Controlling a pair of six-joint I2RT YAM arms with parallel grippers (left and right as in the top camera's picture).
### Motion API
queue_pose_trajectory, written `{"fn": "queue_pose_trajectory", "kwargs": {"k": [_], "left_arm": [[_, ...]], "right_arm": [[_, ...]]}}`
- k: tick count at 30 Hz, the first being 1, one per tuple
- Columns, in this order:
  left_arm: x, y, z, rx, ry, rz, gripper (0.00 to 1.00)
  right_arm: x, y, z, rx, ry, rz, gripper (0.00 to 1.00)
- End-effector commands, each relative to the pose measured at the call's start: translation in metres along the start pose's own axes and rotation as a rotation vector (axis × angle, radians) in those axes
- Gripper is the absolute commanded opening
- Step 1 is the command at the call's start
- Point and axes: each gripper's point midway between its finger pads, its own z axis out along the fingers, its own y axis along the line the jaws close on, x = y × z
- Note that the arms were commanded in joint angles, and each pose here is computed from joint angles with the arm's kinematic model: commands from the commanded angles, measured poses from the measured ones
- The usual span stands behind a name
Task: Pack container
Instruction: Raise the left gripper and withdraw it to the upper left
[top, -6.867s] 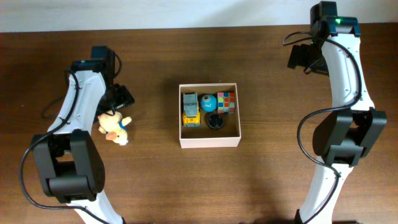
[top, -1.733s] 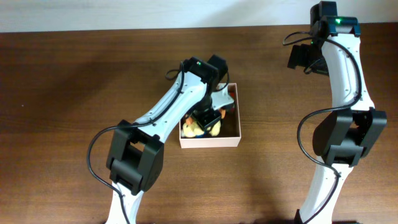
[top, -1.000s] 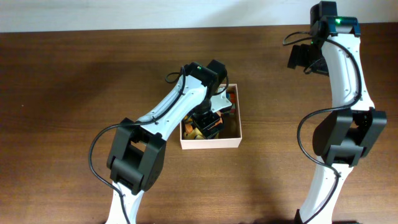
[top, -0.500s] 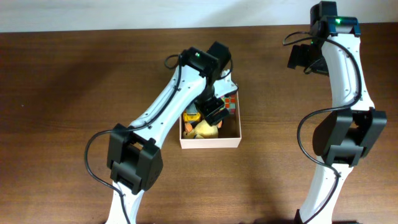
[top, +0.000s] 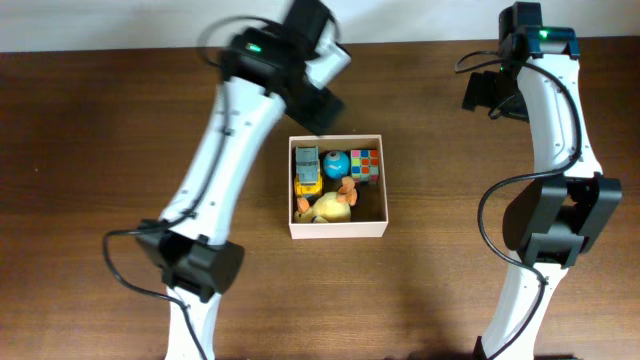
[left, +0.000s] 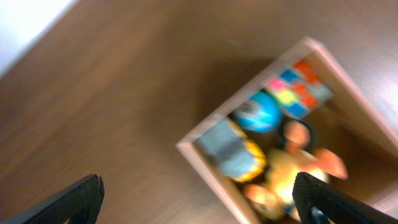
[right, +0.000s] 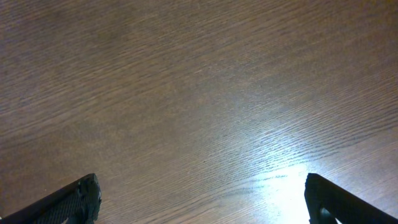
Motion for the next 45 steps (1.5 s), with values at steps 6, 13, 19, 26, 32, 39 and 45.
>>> {"fn": "queue_pose_trajectory", "kwargs": {"k": [6,13,19,26,32,39,45], "left_arm": [[0.033,0.124,-0.018,-0.197,-0.009,-0.327,0.99],[0.074,0.197,-0.027,-0.268,-0.001,-0.481,0.99],[0.091,0.217,-0.03,-0.269,0.003,-0.534,0.99],[0.094,0.22,-0.031,-0.272,0.005,-0.541,0.99],[0.094,0.22,-0.031,-0.272,0.005,-0.54,0.99],[0.095,0.212,-0.029,-0.233,0.02,-0.522,0.99],[0.077,0.199,-0.065,-0.185,-0.107,-0.553,0.99]], "right_arm": [[-0.003,-0.002,-0.009,0.006,-0.024,0.009,0.99],[-0.003,-0.002,-0.009,0.006,-0.024,0.009,0.99],[-0.003,-0.002,-0.009,0.006,-0.024,0.009,0.99],[-0.003,-0.002,-0.009,0.006,-0.024,0.009,0.99],[-0.003,-0.002,-0.009,0.006,-0.024,0.009,0.99],[-0.003,-0.002,-0.009,0.006,-0.024,0.009,0.99],[-0.003,-0.002,-0.009,0.006,-0.024,0.009,0.99]]}}
